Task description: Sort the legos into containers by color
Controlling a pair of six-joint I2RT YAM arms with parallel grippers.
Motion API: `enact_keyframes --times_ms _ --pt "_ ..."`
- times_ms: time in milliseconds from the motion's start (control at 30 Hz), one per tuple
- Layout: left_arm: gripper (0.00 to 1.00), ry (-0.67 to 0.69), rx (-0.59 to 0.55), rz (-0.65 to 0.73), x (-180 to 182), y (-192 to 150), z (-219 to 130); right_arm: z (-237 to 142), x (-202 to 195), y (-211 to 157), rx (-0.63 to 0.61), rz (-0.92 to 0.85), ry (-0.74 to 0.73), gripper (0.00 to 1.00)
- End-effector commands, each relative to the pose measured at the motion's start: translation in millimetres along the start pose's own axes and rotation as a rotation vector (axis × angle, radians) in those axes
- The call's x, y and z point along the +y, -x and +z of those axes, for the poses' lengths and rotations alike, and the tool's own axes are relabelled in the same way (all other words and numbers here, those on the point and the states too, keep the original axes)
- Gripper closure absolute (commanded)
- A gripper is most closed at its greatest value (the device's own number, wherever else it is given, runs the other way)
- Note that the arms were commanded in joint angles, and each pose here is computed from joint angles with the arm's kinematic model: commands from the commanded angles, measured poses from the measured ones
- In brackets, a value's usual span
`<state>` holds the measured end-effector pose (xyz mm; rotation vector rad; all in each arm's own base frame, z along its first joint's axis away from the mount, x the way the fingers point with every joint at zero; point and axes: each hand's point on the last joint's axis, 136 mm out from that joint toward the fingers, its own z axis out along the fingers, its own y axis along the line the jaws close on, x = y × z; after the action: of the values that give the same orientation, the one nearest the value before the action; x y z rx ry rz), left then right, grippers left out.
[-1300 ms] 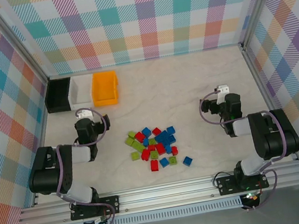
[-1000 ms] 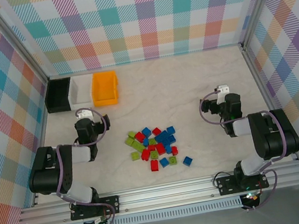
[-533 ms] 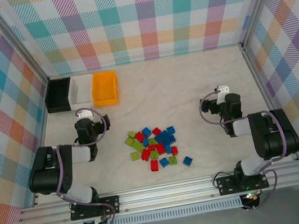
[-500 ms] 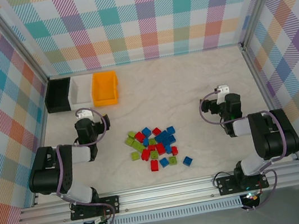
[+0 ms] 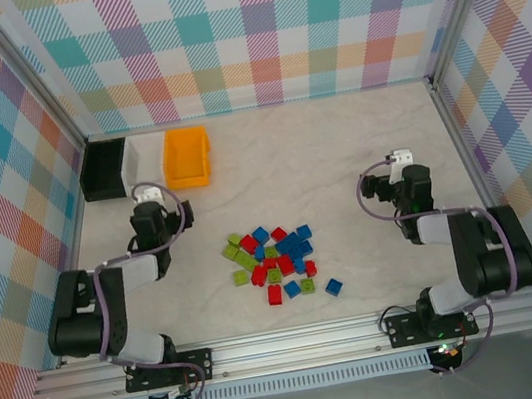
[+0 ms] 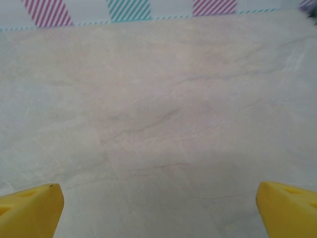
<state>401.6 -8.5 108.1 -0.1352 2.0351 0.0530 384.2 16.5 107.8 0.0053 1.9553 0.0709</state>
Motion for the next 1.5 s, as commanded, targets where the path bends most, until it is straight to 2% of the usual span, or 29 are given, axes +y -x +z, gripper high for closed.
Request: enact_keyframes --times_ms 0,100,167,233,300,333,367,400,500,600,667,733,767,800,867,900,933,967,1000,1067,1167,1333,1467 --pt "0.00 0.017 -0.072 -0.038 -3.3 48.8 -29.6 -13.9 -2.5 28.5 -0.021 -0.003 -0.103 0.00" --pt "0.00 -0.005 -0.190 -0.225 -2.2 85.7 -48.8 -20.1 -3.0 41.1 0.023 -0.056 -0.232 0.00" --pt "0.00 0.080 -0.169 -0.452 15.3 94.4 -51.5 -19.8 -7.3 48.9 0.015 -0.041 -0.296 0.00" --pt "0.00 0.157 -0.054 -0.564 25.2 95.0 -54.5 -25.6 -15.0 51.9 -0.030 0.182 -0.312 0.00" --pt "0.00 0.149 0.016 -0.543 18.5 107.4 -53.5 -35.4 -19.3 41.5 -0.043 0.504 -0.260 0.00" --pt "0.00 0.136 0.048 -0.540 13.5 110.5 -49.9 -33.2 -15.8 36.3 -0.043 0.640 -0.161 0.00" --pt "0.00 0.087 0.077 -0.536 3.9 114.2 -45.2 -28.4 -11.3 37.4 -0.052 0.694 -0.068 0.00" --pt "0.00 0.046 0.101 -0.537 -5.3 116.0 -41.5 -23.4 -4.4 38.9 -0.025 0.684 -0.023 0.00" --pt "0.00 -0.098 0.133 -0.582 -32.9 122.6 -34.3 -13.3 17.4 33.5 0.172 0.585 0.033 0.00" --pt "0.00 -0.147 0.088 -0.639 -40.6 130.3 -34.2 -17.0 28.5 41.8 0.175 0.522 0.098 0.00" --pt "0.00 -0.077 0.017 -0.601 -35.0 137.6 -44.8 -18.3 22.5 43.0 0.187 0.469 0.030 0.00" --pt "0.00 0.039 -0.134 -0.495 -32.5 147.3 -66.5 -17.2 13.4 35.4 0.270 0.359 -0.096 0.00" --pt "0.00 0.055 -0.194 -0.483 -34.0 148.2 -74.0 -16.1 10.1 33.7 0.306 0.330 -0.136 0.00" --pt "0.00 0.042 -0.207 -0.511 -34.7 145.4 -74.2 -14.4 9.4 31.5 0.329 0.312 -0.146 0.00" --pt "0.00 0.049 -0.137 -0.627 -30.7 129.4 -60.5 -12.3 12.1 26.7 0.373 0.283 -0.138 0.00" --pt "0.00 0.015 -0.069 -0.621 -39.5 124.1 -50.8 -11.4 15.2 25.1 0.387 0.272 -0.122 0.00" --pt "0.07 -0.059 -0.010 -0.562 -58.6 122.8 -40.7 -10.4 18.5 22.9 0.402 0.267 -0.105 0.00" --pt "0.20 -0.120 0.023 -0.506 -78.4 125.1 -34.5 -9.7 22.4 20.3 0.419 0.266 -0.087 0.00" --pt "0.25 -0.135 0.041 -0.479 -90.5 124.5 -29.9 -8.9 25.8 18.3 0.432 0.264 -0.068 0.01" --pt "0.25 -0.149 0.063 -0.433 -114.8 128.2 -17.3 -7.6 30.8 12.7 0.464 0.269 -0.046 0.03" --pt "0.25 -0.094 0.112 -0.329 -138.4 125.7 9.3 -6.4 36.7 5.0 0.496 0.287 -0.024 0.01" --pt "0.25 0.105 0.208 -0.216 -128.6 103.0 56.8 -8.1 49.9 -1.5 0.510 0.305 0.039 0.00" --pt "0.26 0.162 0.283 -0.167 -126.2 86.2 85.1 -11.2 55.3 -2.3 0.512 0.290 0.059 0.00"
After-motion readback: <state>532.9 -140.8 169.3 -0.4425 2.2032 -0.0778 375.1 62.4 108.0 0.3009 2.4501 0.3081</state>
